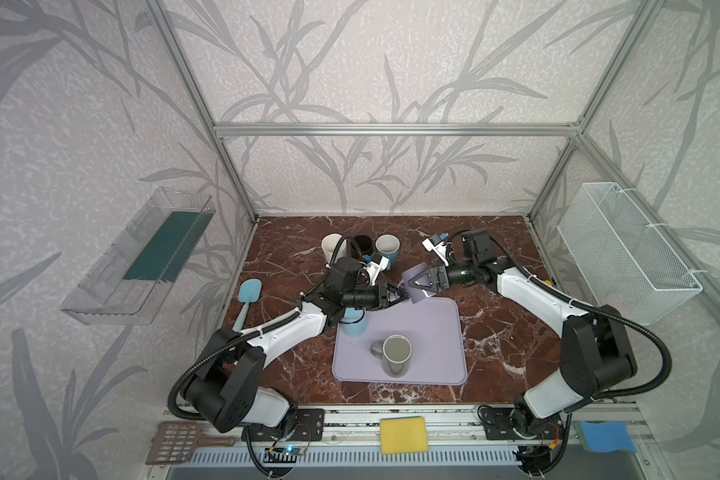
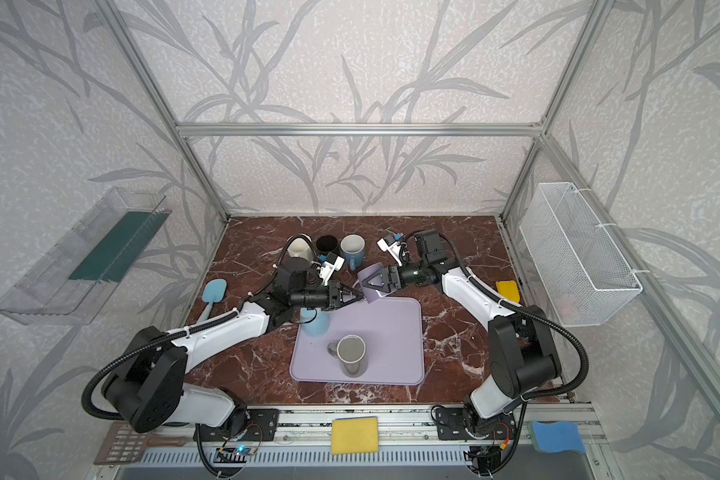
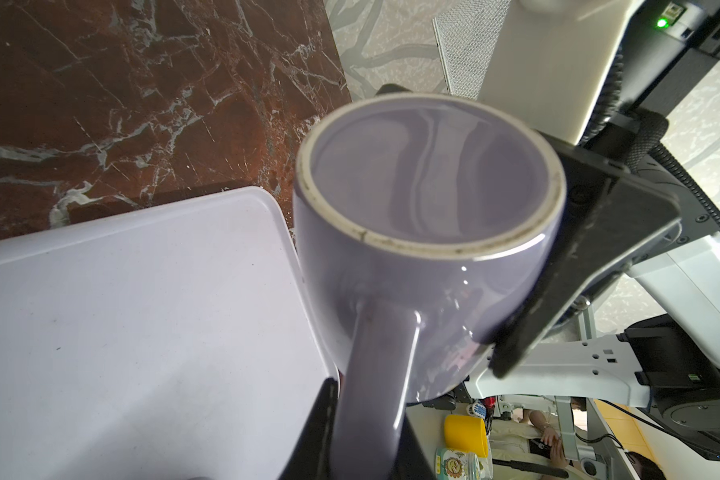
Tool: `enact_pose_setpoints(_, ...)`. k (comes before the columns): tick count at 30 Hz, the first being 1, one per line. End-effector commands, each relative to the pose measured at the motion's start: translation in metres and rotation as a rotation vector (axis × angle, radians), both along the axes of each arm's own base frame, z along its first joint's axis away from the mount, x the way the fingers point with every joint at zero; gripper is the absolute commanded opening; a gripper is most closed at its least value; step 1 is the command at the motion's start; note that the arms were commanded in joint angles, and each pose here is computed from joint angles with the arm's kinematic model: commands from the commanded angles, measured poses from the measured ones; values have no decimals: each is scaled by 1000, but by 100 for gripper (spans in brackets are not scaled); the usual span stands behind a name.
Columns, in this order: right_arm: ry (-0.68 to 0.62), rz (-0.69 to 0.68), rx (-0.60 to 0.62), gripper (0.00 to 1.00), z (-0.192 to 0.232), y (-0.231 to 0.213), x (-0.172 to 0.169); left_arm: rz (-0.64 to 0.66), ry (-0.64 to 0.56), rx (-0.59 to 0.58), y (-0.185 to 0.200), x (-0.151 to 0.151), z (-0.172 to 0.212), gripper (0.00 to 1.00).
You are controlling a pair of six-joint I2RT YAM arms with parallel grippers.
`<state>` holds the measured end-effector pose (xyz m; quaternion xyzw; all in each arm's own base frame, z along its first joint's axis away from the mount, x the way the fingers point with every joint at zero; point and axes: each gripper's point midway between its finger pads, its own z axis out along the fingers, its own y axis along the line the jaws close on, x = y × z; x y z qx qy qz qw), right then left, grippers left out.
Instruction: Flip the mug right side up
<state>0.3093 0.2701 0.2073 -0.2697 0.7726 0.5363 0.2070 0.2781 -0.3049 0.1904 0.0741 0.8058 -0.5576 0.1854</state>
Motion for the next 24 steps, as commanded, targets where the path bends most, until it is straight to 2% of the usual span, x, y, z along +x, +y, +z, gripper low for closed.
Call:
enact_pose_setpoints(1, -66, 107, 97, 37, 33, 8, -17, 28, -6, 0, 5, 2, 2, 27)
enact_pose_setpoints(4, -60, 108, 88, 36, 29, 7, -17, 23, -16, 0, 6, 1, 5, 31)
enact_pose_setpoints(9, -48, 106, 79, 36, 24, 8, -16, 31, -34, 5, 11, 2, 11, 31)
enact_pose_setpoints(20, -34, 119, 79, 35, 21, 8, -19, 49, -52, 2, 17, 8, 18, 27)
enact_pose_setpoints(24, -25, 126, 78, 35, 19, 10, -19, 38, -58, 0, 16, 8, 20, 22)
